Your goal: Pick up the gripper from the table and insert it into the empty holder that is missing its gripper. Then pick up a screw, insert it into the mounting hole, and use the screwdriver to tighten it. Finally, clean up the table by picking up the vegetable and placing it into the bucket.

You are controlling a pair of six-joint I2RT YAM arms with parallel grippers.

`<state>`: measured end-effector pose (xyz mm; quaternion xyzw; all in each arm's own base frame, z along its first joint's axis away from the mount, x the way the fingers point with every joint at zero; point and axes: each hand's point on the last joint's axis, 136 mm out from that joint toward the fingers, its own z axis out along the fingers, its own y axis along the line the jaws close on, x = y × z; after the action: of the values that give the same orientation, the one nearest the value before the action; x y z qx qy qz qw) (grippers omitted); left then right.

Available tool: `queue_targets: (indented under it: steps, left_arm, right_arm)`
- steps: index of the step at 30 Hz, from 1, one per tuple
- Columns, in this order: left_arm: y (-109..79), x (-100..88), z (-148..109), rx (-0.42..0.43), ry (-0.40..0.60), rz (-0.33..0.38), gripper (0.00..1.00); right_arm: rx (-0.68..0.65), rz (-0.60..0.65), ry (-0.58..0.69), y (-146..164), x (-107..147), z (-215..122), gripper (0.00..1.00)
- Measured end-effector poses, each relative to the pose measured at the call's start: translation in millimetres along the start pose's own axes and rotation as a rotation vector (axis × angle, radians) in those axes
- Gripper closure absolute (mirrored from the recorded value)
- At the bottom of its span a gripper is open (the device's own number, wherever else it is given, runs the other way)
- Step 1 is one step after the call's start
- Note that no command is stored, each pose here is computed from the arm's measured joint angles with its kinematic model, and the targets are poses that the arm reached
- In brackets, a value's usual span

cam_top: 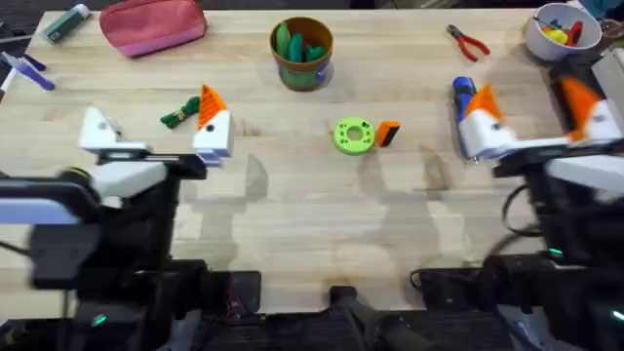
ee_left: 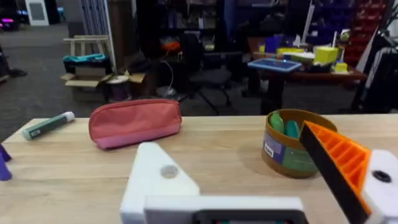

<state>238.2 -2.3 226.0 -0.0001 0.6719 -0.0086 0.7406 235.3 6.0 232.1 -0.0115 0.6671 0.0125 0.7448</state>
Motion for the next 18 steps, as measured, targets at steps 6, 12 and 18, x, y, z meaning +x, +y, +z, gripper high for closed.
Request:
queue_targets:
  steps: [6,12,18]
  left_arm:
    - [-0.6,-53.5,-4,0.001,0.105,0.054,0.015]
    - [-0.9,-76.4,12,0.011,0.386,0.077,0.015]
    - [-0.5,-65.8,43,0.021,0.660,0.080,0.015]
  right_arm:
    - [0.000,0.000,-0.034,1,-71,-12,0.008]
    - [0.001,0.013,0.274,0,-69,-6,0.007]
    - [0.003,0.022,0.572,0,-50,7,0.008]
